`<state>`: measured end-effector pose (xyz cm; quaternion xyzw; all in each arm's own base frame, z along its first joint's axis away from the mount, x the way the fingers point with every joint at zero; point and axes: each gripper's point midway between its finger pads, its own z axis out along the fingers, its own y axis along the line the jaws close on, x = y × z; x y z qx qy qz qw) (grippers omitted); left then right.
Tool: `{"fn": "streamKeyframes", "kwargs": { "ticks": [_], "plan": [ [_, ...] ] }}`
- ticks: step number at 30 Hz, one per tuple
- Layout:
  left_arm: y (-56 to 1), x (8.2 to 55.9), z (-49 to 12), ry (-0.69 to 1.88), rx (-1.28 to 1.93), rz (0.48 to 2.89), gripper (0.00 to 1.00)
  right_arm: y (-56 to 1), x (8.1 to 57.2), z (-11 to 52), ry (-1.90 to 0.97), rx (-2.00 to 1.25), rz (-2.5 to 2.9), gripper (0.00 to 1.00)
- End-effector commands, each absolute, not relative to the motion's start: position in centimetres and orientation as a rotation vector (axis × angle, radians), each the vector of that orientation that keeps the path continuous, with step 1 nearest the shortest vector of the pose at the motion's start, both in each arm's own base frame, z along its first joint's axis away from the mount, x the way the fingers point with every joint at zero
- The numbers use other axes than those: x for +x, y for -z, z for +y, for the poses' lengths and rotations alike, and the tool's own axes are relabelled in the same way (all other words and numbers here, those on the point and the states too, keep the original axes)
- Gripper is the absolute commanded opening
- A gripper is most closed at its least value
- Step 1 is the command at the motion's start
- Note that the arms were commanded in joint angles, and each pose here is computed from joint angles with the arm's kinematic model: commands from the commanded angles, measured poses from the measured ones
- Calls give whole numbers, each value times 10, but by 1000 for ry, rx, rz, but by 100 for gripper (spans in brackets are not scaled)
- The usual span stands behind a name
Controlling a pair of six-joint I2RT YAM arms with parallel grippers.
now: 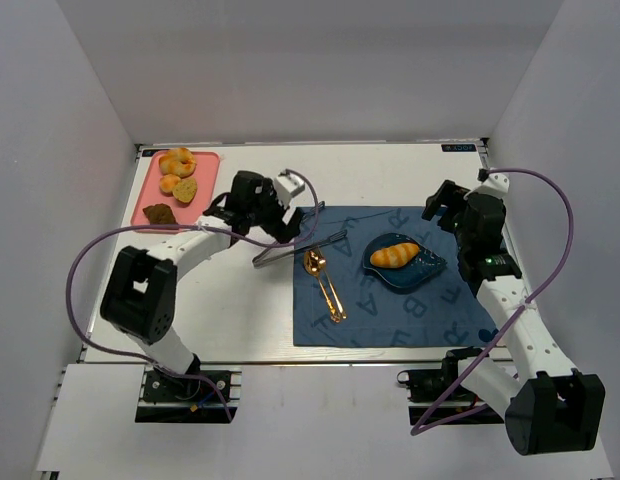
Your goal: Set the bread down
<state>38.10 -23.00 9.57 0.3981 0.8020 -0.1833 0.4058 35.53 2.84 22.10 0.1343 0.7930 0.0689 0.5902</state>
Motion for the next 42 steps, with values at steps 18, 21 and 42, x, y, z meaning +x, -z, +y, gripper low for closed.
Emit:
{"fn": "streamKeyframes", "kwargs": {
  "ticks": [18, 21, 42],
  "plan": [
    [-339, 357, -146, 275, 247, 1595, 99, -248, 362, 58, -365, 236, 1725, 90],
    [-294, 363, -147, 271, 279, 1692, 99, -247, 363, 65, -399, 216, 1729, 90],
    [-284, 387, -96, 406, 181, 1765, 99, -247, 358, 56, -344, 212, 1706, 90]
  ]
}}
